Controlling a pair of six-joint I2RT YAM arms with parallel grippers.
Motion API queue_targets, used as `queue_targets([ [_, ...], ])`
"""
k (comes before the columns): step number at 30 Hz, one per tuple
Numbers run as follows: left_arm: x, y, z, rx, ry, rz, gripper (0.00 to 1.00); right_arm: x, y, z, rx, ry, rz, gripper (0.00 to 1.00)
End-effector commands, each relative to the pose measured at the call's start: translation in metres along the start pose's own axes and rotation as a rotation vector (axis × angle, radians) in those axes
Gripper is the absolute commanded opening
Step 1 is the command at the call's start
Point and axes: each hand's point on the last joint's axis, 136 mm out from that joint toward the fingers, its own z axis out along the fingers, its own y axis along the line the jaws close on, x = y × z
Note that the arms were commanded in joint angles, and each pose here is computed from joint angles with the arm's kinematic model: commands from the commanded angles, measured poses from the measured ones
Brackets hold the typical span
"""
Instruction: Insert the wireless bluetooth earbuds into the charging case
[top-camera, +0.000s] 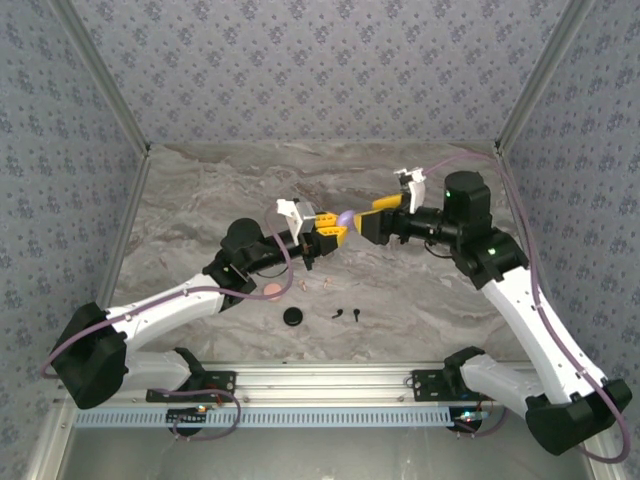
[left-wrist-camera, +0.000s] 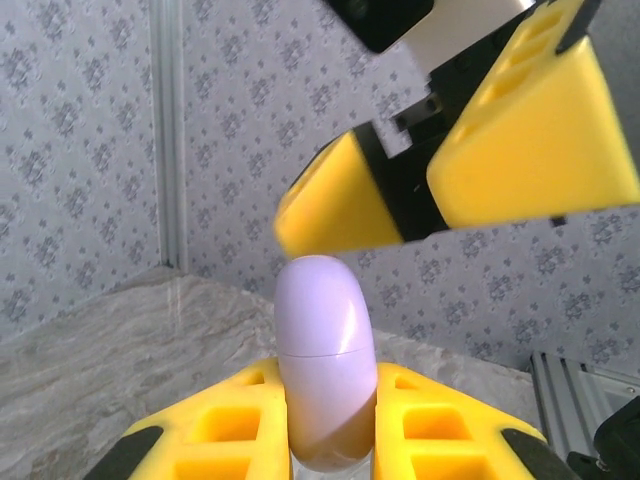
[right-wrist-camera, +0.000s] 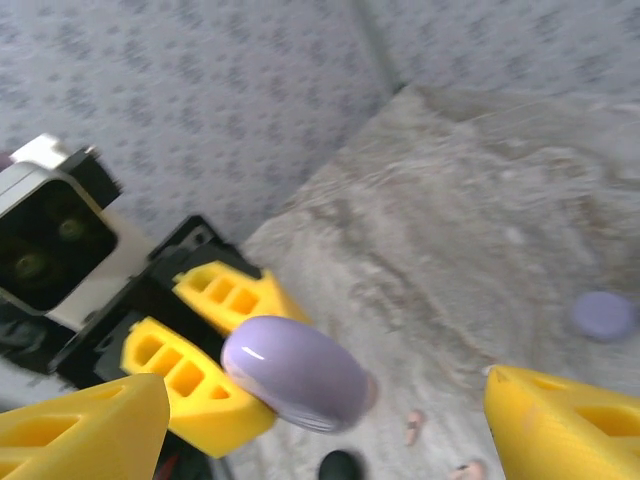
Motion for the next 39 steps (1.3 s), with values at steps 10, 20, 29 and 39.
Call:
queue_targets([
  [10, 0.043, 0.092, -0.008, -0.320, 0.199, -0.273, 0.00, 0.027, -0.069, -0.049, 0.485, 0.002, 0.000, 0.88],
  [20, 0.115, 0.181, -0.019, -0.456, 0.356, -0.523, 0.00, 0.038, -0.069, -0.051, 0.489, 0.052, 0.017, 1.00],
  [29, 0.187, 0.224, -0.015, -0.524, 0.503, -0.631, 0.00, 0.043, -0.074, -0.054, 0.513, 0.069, 0.034, 1.00],
  [39, 0.229, 0.244, -0.015, -0.584, 0.557, -0.689, 0.03, 0.040, -0.060, -0.053, 0.415, 0.036, 0.051, 1.00],
])
